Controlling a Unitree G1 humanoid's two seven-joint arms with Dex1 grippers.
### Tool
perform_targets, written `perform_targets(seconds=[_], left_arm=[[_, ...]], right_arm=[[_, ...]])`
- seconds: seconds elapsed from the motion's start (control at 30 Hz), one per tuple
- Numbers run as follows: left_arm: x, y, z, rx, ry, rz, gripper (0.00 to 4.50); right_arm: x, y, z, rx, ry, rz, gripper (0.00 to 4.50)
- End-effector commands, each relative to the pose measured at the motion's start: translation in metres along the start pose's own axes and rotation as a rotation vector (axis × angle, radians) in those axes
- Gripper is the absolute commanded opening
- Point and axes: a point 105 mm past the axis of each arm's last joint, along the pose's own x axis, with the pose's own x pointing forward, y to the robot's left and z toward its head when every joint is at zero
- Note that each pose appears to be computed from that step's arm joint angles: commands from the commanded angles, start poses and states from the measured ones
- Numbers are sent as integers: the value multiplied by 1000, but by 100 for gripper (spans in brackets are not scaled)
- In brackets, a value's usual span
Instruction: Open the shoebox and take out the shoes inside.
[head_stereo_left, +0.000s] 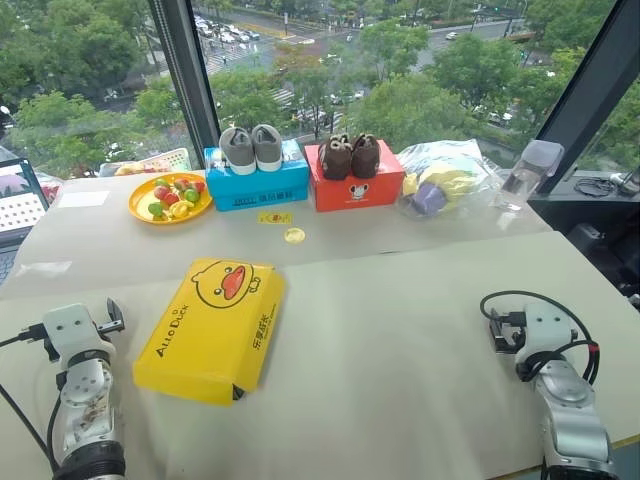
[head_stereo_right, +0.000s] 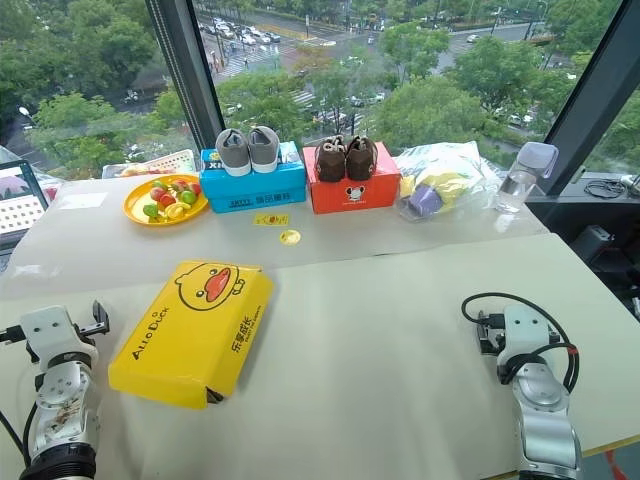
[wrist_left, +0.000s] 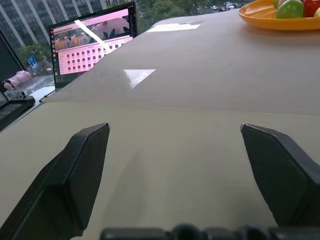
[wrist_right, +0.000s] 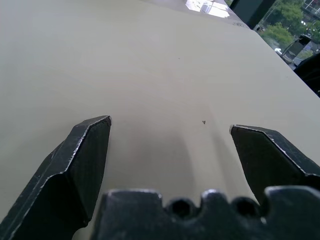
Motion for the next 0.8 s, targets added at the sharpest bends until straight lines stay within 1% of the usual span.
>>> perform_targets(seconds=[0.03, 0.07, 0.13, 0.2, 0.27, 0.3, 0.33, 0.4, 0.47, 0.6, 0.7, 0.8], left_arm=[[0, -6, -4, -31, 24, -45, 449], [1, -13, -3, -50, 25, -81, 449], [5, -27, 10, -41, 0, -234, 449], [10, -30, 26, -4, -18, -403, 449], [7, -33, 46, 73, -36, -594, 449], [5, -34, 53, 106, -36, -673, 449], [2, -34, 56, 121, -23, -737, 449], [-9, -35, 64, 190, 13, -920, 449], [-18, -31, 64, 250, 67, -1037, 449], [-22, -25, 70, 311, 109, -1117, 449], [-30, -24, 72, 350, 146, -1183, 449], [-37, -22, 73, 370, 166, -1220, 449]], right_arm=[[2, 12, -3, 8, 14, 42, 450], [3, 14, 0, 10, 8, 53, 450], [2, 29, 23, 110, -46, 161, 450], [-8, 57, 54, 139, -106, 388, 450], [-26, 79, 78, 135, -137, 605, 450], [-35, 87, 86, 137, -139, 690, 450], [-43, 92, 91, 132, -140, 760, 450], [-72, 112, 106, 89, -162, 975, 450], [-88, 124, 111, 49, -158, 1101, 450], [-93, 138, 122, -25, -181, 1162, 450], [-94, 149, 134, -30, -215, 1197, 450], [-97, 158, 136, -42, -223, 1242, 450]])
